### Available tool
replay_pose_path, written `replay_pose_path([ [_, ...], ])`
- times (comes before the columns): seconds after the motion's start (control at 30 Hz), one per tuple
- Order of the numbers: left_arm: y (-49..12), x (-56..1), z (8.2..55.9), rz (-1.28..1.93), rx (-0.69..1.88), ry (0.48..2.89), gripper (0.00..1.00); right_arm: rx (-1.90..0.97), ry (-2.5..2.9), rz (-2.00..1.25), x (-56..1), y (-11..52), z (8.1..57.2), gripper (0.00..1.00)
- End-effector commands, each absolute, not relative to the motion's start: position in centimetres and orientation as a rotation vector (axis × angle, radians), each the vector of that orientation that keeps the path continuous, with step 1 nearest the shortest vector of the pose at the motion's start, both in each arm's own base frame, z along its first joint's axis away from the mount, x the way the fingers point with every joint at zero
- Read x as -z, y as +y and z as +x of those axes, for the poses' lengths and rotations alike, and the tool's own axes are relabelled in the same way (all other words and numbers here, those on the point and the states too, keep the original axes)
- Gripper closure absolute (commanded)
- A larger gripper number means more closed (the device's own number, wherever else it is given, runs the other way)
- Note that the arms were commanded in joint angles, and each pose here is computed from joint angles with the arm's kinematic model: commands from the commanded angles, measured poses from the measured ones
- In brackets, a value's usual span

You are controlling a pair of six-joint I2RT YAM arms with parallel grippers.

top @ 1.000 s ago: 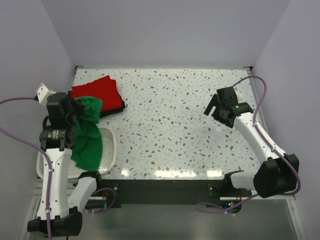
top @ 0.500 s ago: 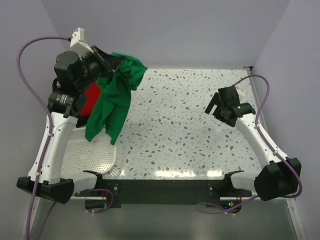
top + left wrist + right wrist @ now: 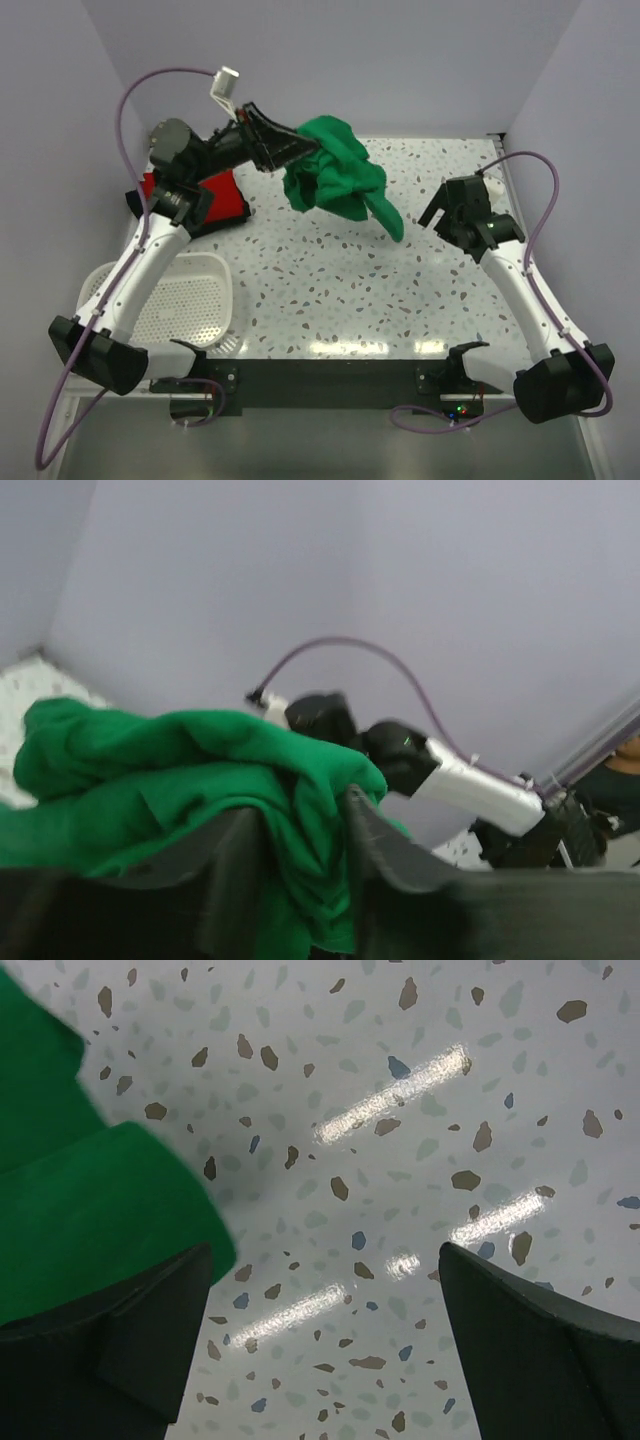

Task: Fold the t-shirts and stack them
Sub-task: Move the tshirt to the center of the board

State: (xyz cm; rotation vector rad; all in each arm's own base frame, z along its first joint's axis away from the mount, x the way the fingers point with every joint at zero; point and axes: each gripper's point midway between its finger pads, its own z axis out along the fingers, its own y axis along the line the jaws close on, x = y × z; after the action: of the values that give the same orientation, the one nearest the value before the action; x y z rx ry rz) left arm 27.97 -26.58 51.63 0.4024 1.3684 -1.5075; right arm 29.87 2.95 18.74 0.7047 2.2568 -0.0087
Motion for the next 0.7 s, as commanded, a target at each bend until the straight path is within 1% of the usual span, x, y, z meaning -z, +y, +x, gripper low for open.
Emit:
replay_pose_path([
  [0.0,-26.8,-39.3,28.4,0.429,1.628,1.724,0.53,0.041,2.232,0.743,-19.2,2.1,29.3,0.01],
  [0.03,-25.7,-35.8,29.7,0.45,1.47,1.771,0.45,0.044,2.239,0.744,-19.0,2.1,29.1,0.01],
  [0.07,-24.1,-32.7,30.6,0.378,1.346,1.873,0.36,0.046,2.25,0.741,-18.7,2.1,28.9,0.01],
  [0.1,-20.4,-26.6,32.6,0.151,1.093,2.101,0.33,0.046,2.254,0.743,-18.6,2.1,28.7,0.01],
  [0.13,-17.8,-23.7,33.5,0.1,0.895,2.183,0.28,0.054,2.266,0.744,-18.1,2.0,28.5,0.01],
  [0.17,-15.1,-20.8,34.1,-0.014,0.724,2.287,0.28,0.054,2.27,0.744,-18.0,2.0,28.3,0.01],
  [0.2,-11.0,-18.1,33.9,-0.167,0.462,2.399,0.27,0.056,2.275,0.74,-17.9,2.0,28.2,0.01],
  [0.23,-9.8,-16.7,33.9,-0.196,0.373,2.444,0.25,0.055,2.279,0.737,-17.7,2.0,28.1,0.01],
  [0.27,-9.4,-16.4,33.9,-0.194,0.341,2.455,0.24,0.054,2.283,0.737,-17.5,2.0,28.1,0.01],
  [0.3,-9.9,-16.5,34.1,-0.173,0.373,2.447,0.22,0.05,2.286,0.735,-17.4,2.1,28.1,0.01],
  [0.33,-10.5,-16.6,34.1,-0.181,0.413,2.443,0.2,0.054,2.296,0.732,-17.1,2.2,28.2,0.01],
  [0.37,-11.1,-16.7,34.2,-0.181,0.465,2.433,0.2,0.051,2.302,0.73,-16.9,2.3,28.2,0.01],
  [0.4,-12.7,-16.9,34.2,-0.15,0.569,2.413,0.19,0.04,2.309,0.722,-16.7,2.6,28.4,0.01],
  [0.5,-15.4,-16.3,34.1,-0.136,0.69,2.401,0.19,0.042,2.337,0.714,-15.9,2.9,29.1,0.01],
  [0.67,-18.4,-11.8,32.4,-0.071,0.713,2.56,0.19,0.037,2.389,0.738,-13.9,2.7,30.6,0.01],
])
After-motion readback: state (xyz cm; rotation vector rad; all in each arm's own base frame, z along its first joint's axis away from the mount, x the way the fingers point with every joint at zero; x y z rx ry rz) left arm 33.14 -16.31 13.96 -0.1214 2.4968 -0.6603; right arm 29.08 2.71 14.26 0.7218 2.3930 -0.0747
